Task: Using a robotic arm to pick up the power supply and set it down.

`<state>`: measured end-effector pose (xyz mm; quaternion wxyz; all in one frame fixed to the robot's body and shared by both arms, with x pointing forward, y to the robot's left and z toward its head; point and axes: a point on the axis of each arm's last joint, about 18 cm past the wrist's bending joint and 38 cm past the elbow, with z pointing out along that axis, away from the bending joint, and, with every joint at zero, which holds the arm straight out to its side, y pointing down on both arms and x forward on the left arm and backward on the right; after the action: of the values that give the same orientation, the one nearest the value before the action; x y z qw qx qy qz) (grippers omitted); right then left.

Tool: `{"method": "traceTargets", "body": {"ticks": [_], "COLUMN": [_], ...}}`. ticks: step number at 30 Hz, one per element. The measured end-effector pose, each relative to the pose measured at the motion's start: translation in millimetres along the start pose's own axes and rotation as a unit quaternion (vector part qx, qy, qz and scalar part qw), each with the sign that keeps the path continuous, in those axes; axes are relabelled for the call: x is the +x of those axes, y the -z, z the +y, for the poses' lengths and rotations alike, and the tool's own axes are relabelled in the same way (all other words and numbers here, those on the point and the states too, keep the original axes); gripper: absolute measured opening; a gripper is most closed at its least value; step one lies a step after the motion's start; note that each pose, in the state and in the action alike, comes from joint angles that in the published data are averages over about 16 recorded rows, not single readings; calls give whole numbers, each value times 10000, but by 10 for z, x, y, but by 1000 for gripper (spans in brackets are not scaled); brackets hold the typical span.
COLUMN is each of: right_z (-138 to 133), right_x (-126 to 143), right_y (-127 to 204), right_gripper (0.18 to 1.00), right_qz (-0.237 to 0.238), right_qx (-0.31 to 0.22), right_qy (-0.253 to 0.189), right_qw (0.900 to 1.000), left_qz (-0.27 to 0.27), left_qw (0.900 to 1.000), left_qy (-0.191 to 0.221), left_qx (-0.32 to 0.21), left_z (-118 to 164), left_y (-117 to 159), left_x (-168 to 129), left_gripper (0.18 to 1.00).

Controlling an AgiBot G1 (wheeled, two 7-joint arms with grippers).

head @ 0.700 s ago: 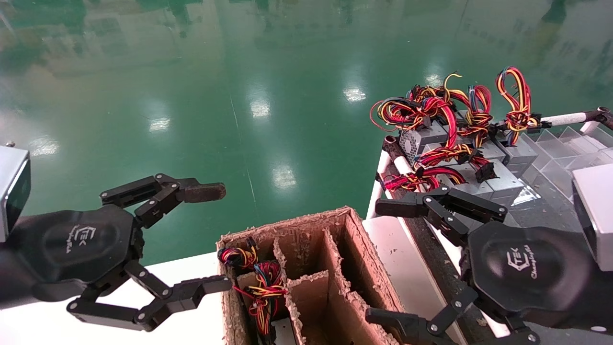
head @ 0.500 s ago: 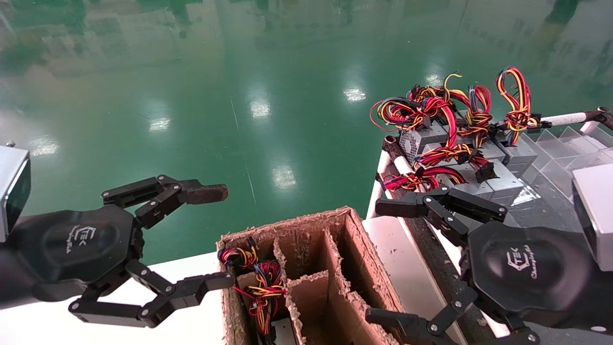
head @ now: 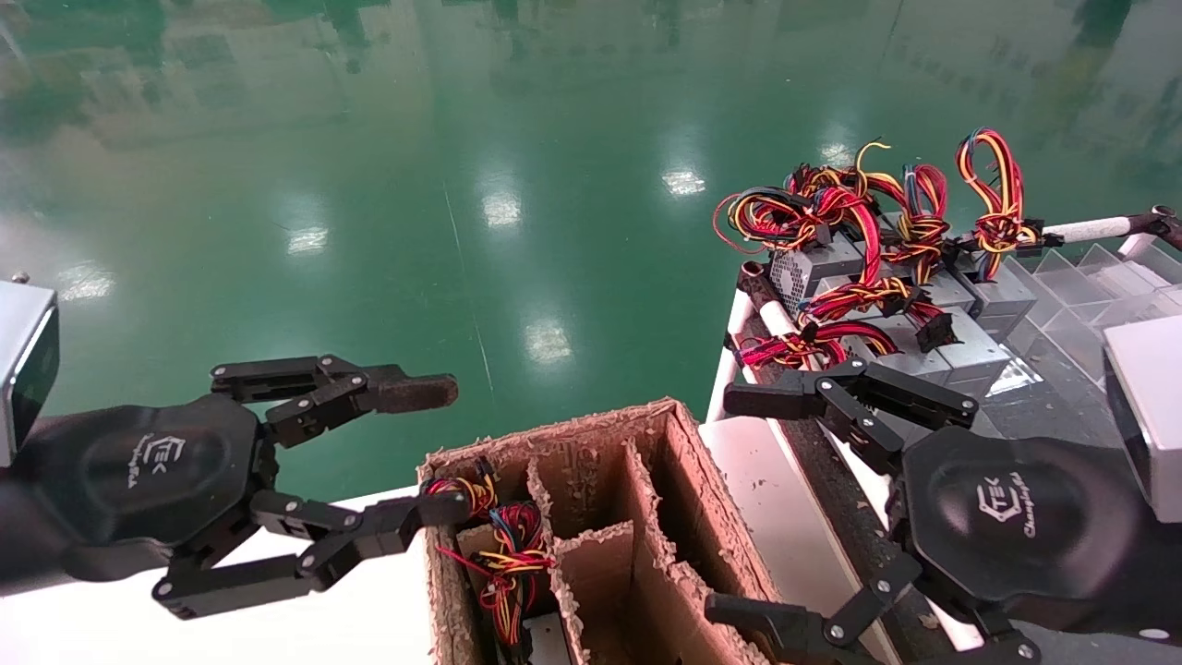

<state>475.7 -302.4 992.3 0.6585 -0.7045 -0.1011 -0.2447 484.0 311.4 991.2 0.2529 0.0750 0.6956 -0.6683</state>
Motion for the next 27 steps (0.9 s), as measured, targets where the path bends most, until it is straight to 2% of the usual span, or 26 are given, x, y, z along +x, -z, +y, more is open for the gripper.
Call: {"method": "traceTargets", "body": {"ticks": [11,17,27], "right_z": [0,0,0], "right_x": [0,0,0], "right_y": [0,0,0], "right_gripper": [1001,1001,1001], "right_qz": [0,0,-1], "right_qx": [0,0,0], "right_qy": [0,0,0], "right_qw": [10000,10000,10000], "left_qz": [0,0,0], "left_qw": [10000,10000,10000], "left_qy": [0,0,0], "left_qx": [0,0,0], "left_z": [0,0,0], "left_y": [0,0,0], "left_x": [0,0,0], "left_gripper": [458,342,230]}}
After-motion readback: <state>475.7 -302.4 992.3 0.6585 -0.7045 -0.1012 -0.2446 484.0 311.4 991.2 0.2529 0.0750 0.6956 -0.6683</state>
